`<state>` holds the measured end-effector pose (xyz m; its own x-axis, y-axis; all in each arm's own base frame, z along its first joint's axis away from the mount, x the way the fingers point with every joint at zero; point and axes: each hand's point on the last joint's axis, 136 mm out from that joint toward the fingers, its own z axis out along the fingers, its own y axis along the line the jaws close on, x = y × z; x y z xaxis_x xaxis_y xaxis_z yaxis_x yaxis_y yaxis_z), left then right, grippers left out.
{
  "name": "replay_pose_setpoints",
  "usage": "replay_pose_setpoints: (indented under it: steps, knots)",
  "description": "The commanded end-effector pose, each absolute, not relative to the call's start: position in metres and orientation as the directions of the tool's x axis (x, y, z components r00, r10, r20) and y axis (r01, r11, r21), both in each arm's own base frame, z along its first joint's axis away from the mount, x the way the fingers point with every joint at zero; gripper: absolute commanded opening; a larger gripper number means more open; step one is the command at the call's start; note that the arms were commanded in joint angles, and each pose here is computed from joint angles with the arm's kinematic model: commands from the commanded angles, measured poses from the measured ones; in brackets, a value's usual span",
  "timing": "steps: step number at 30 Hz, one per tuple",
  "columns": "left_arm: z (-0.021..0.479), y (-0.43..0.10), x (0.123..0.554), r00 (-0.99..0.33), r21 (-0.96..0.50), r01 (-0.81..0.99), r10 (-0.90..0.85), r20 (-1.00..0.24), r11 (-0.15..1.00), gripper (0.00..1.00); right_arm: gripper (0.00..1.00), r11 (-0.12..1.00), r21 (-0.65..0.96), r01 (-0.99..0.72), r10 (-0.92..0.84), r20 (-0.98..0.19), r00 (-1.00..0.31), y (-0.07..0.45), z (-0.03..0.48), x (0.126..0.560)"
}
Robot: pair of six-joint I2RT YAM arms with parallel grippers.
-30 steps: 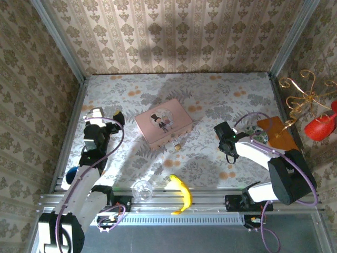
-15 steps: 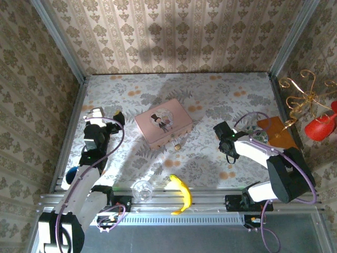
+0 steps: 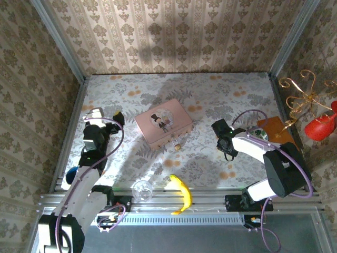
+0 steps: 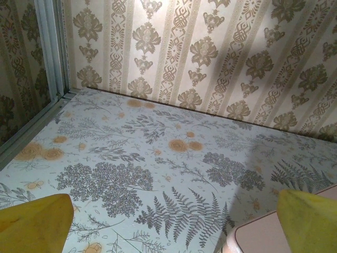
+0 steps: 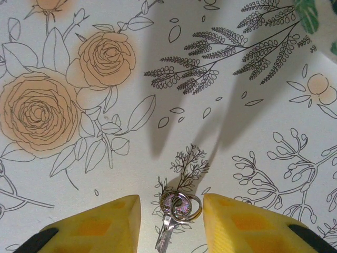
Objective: Unlock the padlock with the key
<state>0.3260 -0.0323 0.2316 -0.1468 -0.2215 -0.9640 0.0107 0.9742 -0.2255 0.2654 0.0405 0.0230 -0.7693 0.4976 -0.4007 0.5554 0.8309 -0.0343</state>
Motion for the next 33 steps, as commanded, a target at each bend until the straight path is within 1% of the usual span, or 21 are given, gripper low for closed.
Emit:
replay_pose_setpoints:
  steps: [1, 4, 12, 14, 21, 22, 24, 25, 28, 33]
  knots:
    - [0.237, -0.031, 0.322, -0.126, -0.208, 0.008, -0.205, -0.971, 0.978, 1.0, 0.37, 0.827, -0.093, 0.554, 0.482, -0.388, -0.785, 0.035, 0.023, 0.261]
    - [0.238, -0.03, 0.322, -0.123, -0.201, 0.007, -0.198, -0.972, 0.98, 1.0, 0.36, 0.823, -0.117, 0.556, 0.481, -0.38, -0.79, 0.032, 0.022, 0.26]
    - [0.24, -0.029, 0.321, -0.115, -0.196, 0.0, -0.194, -0.974, 0.981, 1.0, 0.2, 0.821, -0.107, 0.561, 0.486, -0.385, -0.785, 0.03, 0.021, 0.259]
    - [0.24, -0.029, 0.322, -0.114, -0.196, 0.002, -0.195, -0.974, 0.981, 1.0, 0.19, 0.821, -0.103, 0.561, 0.487, -0.385, -0.784, 0.03, 0.021, 0.259]
    - [0.242, -0.03, 0.323, -0.115, -0.194, 0.009, -0.192, -0.975, 0.981, 1.0, 0.17, 0.821, -0.097, 0.563, 0.49, -0.388, -0.781, 0.03, 0.021, 0.26]
    - [0.242, -0.03, 0.323, -0.115, -0.193, 0.009, -0.191, -0.975, 0.981, 1.0, 0.2, 0.822, -0.096, 0.561, 0.488, -0.388, -0.782, 0.03, 0.021, 0.261]
    - [0.242, -0.031, 0.322, -0.117, -0.191, 0.012, -0.188, -0.975, 0.981, 1.0, 0.3, 0.82, -0.095, 0.565, 0.492, -0.388, -0.779, 0.028, 0.021, 0.261]
    - [0.243, -0.031, 0.322, -0.115, -0.191, 0.011, -0.189, -0.975, 0.981, 1.0, 0.31, 0.819, -0.096, 0.566, 0.494, -0.386, -0.779, 0.027, 0.021, 0.261]
    - [0.243, -0.031, 0.322, -0.117, -0.188, 0.013, -0.186, -0.976, 0.982, 1.0, 0.31, 0.816, -0.072, 0.573, 0.508, -0.385, -0.771, 0.027, 0.02, 0.262]
    - [0.243, -0.031, 0.322, -0.116, -0.188, 0.014, -0.186, -0.976, 0.982, 1.0, 0.28, 0.813, 0.017, 0.582, 0.536, -0.41, -0.738, 0.032, 0.027, 0.272]
